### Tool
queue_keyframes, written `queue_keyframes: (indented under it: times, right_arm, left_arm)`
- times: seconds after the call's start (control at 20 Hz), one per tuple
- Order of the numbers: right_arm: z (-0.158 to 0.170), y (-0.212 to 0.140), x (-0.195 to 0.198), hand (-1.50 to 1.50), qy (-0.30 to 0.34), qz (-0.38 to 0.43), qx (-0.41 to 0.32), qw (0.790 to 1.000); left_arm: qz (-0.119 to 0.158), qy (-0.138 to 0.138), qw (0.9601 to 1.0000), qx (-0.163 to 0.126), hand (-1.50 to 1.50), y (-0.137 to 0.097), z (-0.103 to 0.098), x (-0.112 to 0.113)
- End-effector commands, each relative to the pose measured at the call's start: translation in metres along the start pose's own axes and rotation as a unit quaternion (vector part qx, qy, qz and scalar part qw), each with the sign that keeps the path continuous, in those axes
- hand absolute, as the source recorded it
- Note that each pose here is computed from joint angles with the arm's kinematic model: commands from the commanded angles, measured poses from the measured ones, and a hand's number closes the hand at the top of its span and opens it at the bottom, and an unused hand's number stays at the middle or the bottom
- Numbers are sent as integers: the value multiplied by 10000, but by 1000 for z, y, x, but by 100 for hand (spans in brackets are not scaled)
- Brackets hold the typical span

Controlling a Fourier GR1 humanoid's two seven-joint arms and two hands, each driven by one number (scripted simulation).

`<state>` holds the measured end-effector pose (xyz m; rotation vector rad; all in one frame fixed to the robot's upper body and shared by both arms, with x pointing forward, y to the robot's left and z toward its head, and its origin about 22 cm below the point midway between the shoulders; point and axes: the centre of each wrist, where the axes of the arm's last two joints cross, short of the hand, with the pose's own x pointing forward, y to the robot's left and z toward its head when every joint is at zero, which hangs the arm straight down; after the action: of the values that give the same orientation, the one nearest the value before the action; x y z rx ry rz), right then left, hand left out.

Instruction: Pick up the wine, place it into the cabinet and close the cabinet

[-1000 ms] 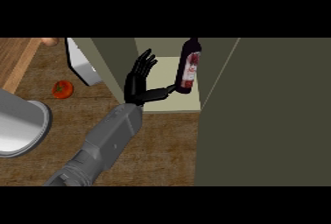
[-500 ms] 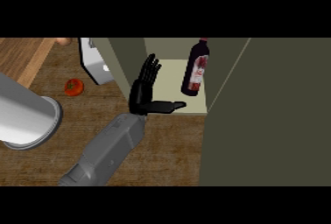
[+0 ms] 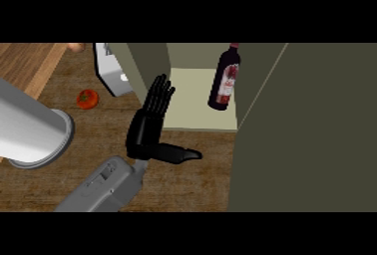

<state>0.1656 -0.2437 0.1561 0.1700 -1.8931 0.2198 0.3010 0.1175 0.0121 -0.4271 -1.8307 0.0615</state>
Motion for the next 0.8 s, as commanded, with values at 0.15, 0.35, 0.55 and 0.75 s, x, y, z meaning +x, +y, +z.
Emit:
queue_keyframes:
  times: [0.15,0.35,0.55,0.75]
  right_arm:
    - [1,11,7,-150,-63,-5,132,9999]
    - [-3,2,7,150,119,392,570,9975]
    - [-9,19,13,150,210,856,1275,9879]
    - [10,22,15,150,384,695,2101,9744]
  left_arm:
    - [63,-55,9999,61,-150,1,55,64]
    - [112,-204,9996,147,-150,-11,66,89]
    - [-40,-272,9993,261,-150,2,92,91]
    - [-263,-312,9971,638,-150,26,106,113]
